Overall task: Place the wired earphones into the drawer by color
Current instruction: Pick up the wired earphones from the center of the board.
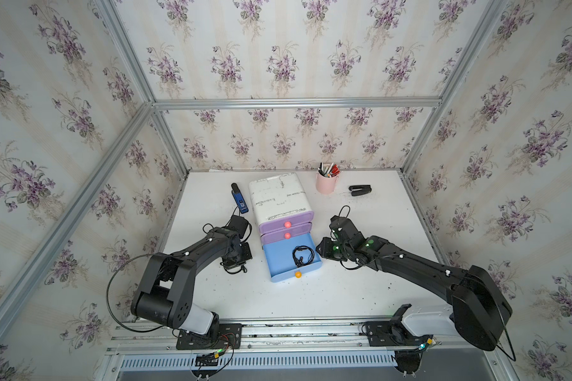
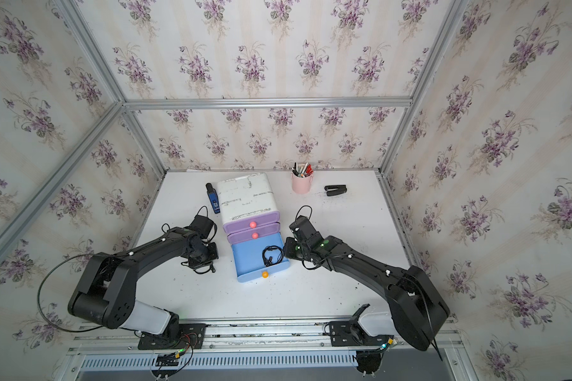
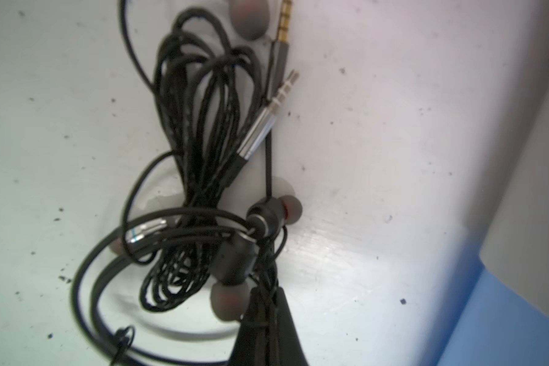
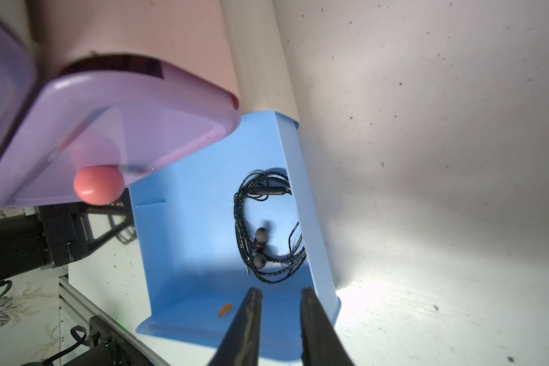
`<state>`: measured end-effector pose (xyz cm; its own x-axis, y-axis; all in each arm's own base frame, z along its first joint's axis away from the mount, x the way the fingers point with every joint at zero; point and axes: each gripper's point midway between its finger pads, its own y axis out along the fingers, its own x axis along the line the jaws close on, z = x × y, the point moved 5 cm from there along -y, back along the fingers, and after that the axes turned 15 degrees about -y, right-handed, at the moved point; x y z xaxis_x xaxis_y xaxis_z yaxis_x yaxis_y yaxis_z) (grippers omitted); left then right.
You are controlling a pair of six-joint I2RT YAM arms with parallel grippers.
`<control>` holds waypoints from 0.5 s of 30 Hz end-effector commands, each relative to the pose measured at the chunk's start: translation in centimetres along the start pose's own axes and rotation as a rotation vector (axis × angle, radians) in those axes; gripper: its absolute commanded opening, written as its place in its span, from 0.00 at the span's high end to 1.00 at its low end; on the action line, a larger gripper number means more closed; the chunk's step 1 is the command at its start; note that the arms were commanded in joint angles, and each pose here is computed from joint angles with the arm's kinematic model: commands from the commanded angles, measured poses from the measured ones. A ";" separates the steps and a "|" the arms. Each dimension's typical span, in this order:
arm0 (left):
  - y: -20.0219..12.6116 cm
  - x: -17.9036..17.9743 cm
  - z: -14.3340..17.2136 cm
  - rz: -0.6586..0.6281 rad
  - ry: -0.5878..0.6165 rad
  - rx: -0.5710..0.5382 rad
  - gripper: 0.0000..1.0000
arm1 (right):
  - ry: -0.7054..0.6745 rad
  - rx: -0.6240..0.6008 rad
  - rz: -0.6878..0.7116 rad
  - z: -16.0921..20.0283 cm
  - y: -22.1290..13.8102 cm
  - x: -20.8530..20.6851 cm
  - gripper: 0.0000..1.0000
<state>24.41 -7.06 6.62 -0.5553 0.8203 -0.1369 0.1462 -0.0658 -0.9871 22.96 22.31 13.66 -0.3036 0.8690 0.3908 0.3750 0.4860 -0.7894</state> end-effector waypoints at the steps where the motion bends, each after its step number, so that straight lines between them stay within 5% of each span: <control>1: -0.7 0.3 0.6 0.012 0.027 0.021 0.99 | -0.001 -0.007 -0.001 -0.1 -0.1 0.0 0.73; 15: -8.2 -0.4 1.4 0.207 0.081 -0.058 1.00 | 0.000 -0.025 -0.008 -0.3 -0.5 0.2 0.73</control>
<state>23.07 -7.62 13.76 -0.4595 0.8266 -0.3250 0.3155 -0.1901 -0.9297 22.89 22.29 14.01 -0.3076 0.8649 0.3967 0.3805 0.4940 -0.7818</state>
